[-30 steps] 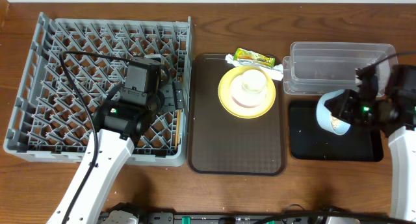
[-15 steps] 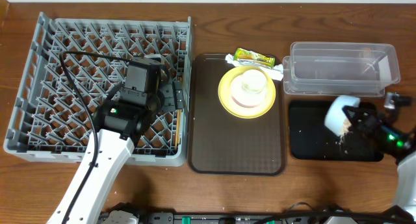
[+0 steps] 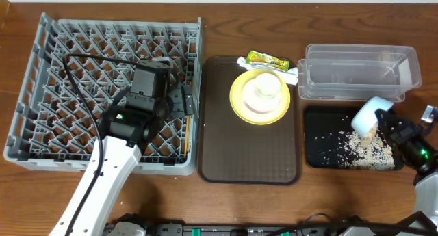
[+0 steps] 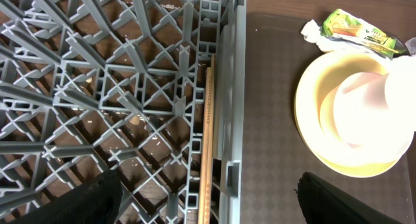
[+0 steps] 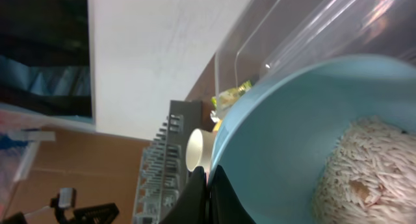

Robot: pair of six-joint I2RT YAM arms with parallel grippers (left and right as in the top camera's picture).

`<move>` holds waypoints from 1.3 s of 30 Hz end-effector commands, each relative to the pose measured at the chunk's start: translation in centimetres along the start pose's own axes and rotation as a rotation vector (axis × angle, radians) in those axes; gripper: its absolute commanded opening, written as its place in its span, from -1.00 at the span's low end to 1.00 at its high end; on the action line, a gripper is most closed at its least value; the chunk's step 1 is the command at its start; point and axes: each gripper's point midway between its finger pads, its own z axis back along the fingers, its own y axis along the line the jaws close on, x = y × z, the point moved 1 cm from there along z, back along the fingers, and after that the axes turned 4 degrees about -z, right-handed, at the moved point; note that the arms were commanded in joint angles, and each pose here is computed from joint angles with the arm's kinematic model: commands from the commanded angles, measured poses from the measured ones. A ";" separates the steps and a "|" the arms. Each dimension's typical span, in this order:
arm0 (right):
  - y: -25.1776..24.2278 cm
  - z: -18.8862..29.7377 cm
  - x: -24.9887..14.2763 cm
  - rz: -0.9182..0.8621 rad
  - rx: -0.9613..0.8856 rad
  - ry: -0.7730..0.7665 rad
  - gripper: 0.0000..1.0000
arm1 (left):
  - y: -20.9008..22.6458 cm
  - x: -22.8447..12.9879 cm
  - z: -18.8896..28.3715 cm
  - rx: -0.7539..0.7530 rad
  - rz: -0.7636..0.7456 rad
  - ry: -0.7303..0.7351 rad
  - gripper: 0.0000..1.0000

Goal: Sort waste into correct bins and load items into the dishwasher

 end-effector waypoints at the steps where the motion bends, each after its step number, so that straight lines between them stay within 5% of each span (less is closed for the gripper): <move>1: 1.5 0.2 -1.1 -0.088 0.085 0.054 -0.98 | 0.2 0.2 0.0 0.007 0.001 -0.002 0.79; 27: 0.0 -1.4 -0.7 -0.115 -0.031 0.019 -0.98 | 0.2 0.2 0.0 0.007 0.001 -0.002 0.79; 39: 3.6 -1.6 -1.5 -0.131 0.136 0.127 -0.98 | 0.2 0.2 0.0 0.007 0.001 -0.002 0.79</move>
